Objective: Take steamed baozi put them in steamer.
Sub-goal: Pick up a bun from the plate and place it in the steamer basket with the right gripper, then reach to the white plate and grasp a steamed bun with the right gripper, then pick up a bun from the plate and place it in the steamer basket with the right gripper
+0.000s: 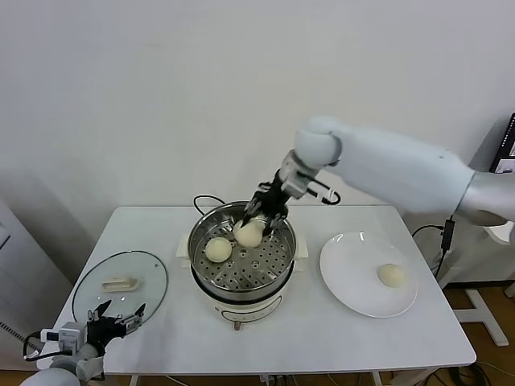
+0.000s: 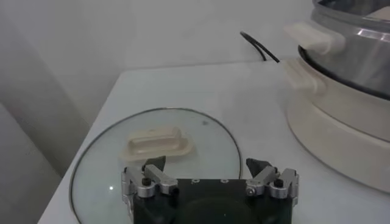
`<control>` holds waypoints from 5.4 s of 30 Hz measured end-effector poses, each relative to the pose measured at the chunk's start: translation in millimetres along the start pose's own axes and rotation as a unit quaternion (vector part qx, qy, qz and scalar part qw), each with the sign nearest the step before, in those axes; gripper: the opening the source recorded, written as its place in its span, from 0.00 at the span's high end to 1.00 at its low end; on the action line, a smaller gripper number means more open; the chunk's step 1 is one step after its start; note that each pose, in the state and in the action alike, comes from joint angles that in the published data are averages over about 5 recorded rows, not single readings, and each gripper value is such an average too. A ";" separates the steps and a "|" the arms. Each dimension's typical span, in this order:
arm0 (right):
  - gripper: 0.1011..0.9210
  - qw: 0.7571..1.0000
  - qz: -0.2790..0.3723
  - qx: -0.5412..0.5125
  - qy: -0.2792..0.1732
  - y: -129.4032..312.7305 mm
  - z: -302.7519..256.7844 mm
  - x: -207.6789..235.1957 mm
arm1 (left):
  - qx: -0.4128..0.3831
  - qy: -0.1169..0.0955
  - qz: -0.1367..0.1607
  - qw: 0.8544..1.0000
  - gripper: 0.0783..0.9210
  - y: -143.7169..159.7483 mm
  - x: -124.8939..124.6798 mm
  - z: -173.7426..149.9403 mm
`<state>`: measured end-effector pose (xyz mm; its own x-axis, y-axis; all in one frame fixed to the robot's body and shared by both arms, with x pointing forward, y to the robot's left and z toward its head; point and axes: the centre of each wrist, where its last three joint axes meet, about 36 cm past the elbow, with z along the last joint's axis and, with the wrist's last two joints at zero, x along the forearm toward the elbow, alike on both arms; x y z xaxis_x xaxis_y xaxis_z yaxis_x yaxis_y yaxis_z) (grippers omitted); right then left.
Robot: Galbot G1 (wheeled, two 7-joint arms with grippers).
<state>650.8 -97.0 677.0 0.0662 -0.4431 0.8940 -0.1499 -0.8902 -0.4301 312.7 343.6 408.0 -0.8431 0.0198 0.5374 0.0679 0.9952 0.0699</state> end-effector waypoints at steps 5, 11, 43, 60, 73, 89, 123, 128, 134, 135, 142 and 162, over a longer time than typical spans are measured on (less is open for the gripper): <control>0.54 0.998 -0.025 0.058 -0.013 -8.4 -8.5 -22.5 | 0.000 0.000 0.000 1.000 0.12 0.3 0.3 0.4; 0.54 0.992 -0.051 0.110 -0.021 -11.8 -15.9 -44.7 | 0.001 -0.001 -0.002 1.000 0.12 1.2 0.8 0.8; 0.12 0.990 -0.079 0.115 -0.005 -17.9 -12.8 -56.6 | 0.002 -0.003 -0.006 1.000 0.12 5.1 1.4 1.5; 0.12 0.973 -0.077 -0.196 0.095 67.6 73.1 79.7 | -0.002 -0.007 -0.006 1.000 0.12 6.3 0.8 -2.6; 0.12 0.910 -0.105 -0.382 0.123 196.9 103.3 105.5 | 0.001 -0.011 -0.007 1.000 0.12 7.4 -0.1 -6.4; 0.12 0.857 -0.124 -0.475 0.155 307.0 106.7 66.6 | 0.002 -0.009 -0.008 1.000 0.12 8.4 -0.3 -6.2; 0.20 0.814 -0.113 -0.545 0.168 407.9 92.0 -22.4 | 0.002 -0.003 -0.007 1.000 0.12 6.9 0.3 -2.3; 0.31 0.810 -0.113 -0.551 0.166 413.6 90.0 -26.5 | 0.002 -0.003 -0.007 1.000 0.12 6.6 0.2 -2.0; 0.48 0.809 -0.111 -0.553 0.167 416.6 88.7 -28.0 | 0.003 -0.002 -0.007 1.000 0.12 6.0 0.0 -1.4; 0.49 0.808 -0.111 -0.554 0.167 416.8 88.6 -27.7 | 0.003 -0.002 -0.007 1.000 0.12 5.9 0.0 -1.4; 0.51 0.806 -0.108 -0.558 0.165 415.0 87.6 -18.9 | 0.004 -0.001 -0.008 1.000 0.12 4.9 0.3 -0.3; 0.53 0.813 -0.031 -0.560 0.158 262.9 73.0 94.3 | 0.000 -0.006 -0.008 1.000 0.12 2.2 0.4 -5.0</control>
<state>689.7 -380.6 639.0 -0.1217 -0.1943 0.9734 -0.9715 -0.1775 -0.1568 315.1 345.2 412.6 -0.8503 0.0060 0.5263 0.0552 0.9954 0.0779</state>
